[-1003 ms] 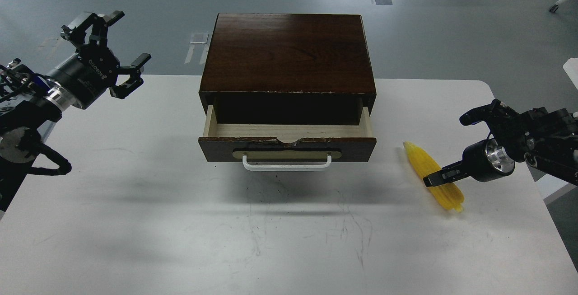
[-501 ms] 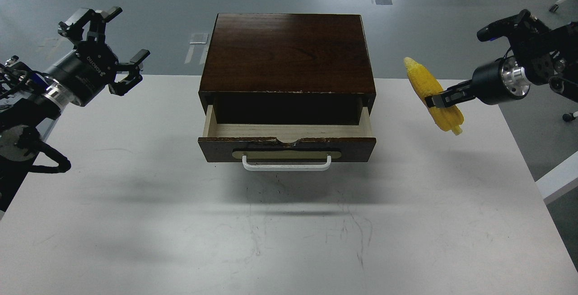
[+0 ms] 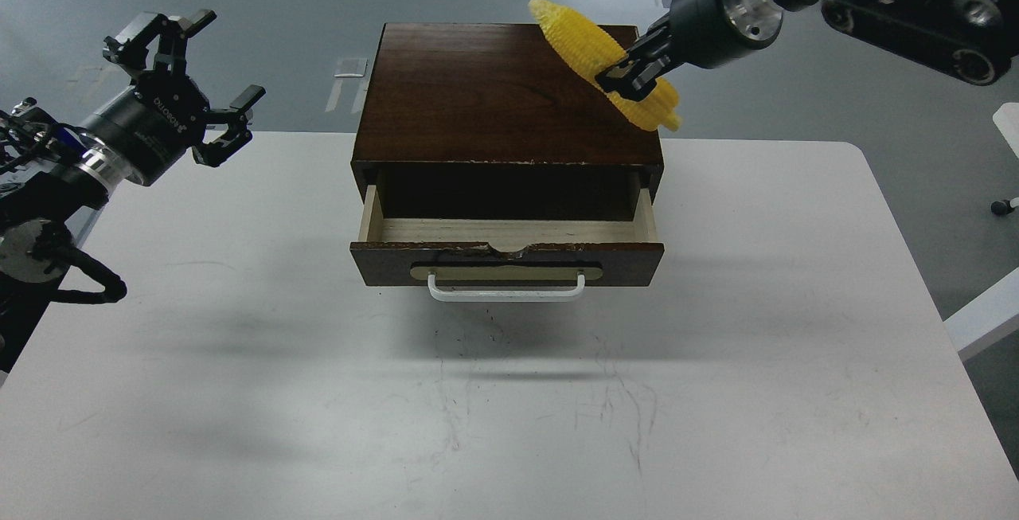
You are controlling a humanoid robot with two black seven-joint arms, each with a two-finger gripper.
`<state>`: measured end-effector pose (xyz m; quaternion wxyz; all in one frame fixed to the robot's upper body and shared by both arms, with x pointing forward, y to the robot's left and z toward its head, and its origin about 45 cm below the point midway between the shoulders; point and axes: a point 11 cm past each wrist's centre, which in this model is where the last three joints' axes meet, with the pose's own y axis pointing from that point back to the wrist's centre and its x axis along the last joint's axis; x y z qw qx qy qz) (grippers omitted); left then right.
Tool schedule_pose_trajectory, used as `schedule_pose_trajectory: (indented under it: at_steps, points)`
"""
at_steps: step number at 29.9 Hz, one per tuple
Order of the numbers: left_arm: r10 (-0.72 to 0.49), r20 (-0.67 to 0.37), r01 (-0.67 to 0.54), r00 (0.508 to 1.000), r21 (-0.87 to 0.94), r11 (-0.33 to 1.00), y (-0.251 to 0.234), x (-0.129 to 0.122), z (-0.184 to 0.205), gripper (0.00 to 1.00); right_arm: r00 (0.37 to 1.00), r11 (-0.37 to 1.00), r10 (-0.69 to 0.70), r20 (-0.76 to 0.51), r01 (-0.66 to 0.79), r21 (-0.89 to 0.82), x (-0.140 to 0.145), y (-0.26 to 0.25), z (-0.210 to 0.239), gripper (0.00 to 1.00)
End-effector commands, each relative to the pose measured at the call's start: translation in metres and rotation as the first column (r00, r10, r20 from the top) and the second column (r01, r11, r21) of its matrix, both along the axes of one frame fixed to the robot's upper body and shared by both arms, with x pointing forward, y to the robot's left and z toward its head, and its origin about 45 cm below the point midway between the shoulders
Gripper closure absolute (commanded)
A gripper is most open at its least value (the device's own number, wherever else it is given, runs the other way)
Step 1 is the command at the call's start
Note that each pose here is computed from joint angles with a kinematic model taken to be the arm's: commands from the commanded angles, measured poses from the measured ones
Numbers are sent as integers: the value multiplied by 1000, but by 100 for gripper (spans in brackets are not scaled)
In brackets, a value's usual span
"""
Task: Put corn in drawer with both arms
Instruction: 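Lift the corn with the right gripper and carry it over the box, then lower the corn into the open drawer and open the right gripper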
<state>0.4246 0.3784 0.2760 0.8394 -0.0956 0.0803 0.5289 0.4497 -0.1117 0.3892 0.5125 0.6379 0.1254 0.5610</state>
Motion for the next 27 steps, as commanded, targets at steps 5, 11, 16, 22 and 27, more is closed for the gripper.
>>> schedule_pose_trajectory:
  at_steps: [5,11,16,22,27]
  points:
    - [-3,3,3,1000,2,1000,0,0,2,2,968,965,253,13,-251,-77,-40,63,-19,90]
    - [0,3,0,1000,3,1000,1,0,2,2,921,915,386,49,-376,-144,-53,77,-28,89]
    - [8,7,-8,1000,13,1000,7,-1,5,2,884,878,460,78,-441,-186,-54,76,-40,87]
    - [11,7,-11,1000,16,1000,9,-2,6,2,881,869,468,65,-446,-214,-52,69,-49,83]
    - [18,8,-18,1000,22,1000,13,-3,7,2,886,872,461,55,-440,-214,-52,66,-54,67]
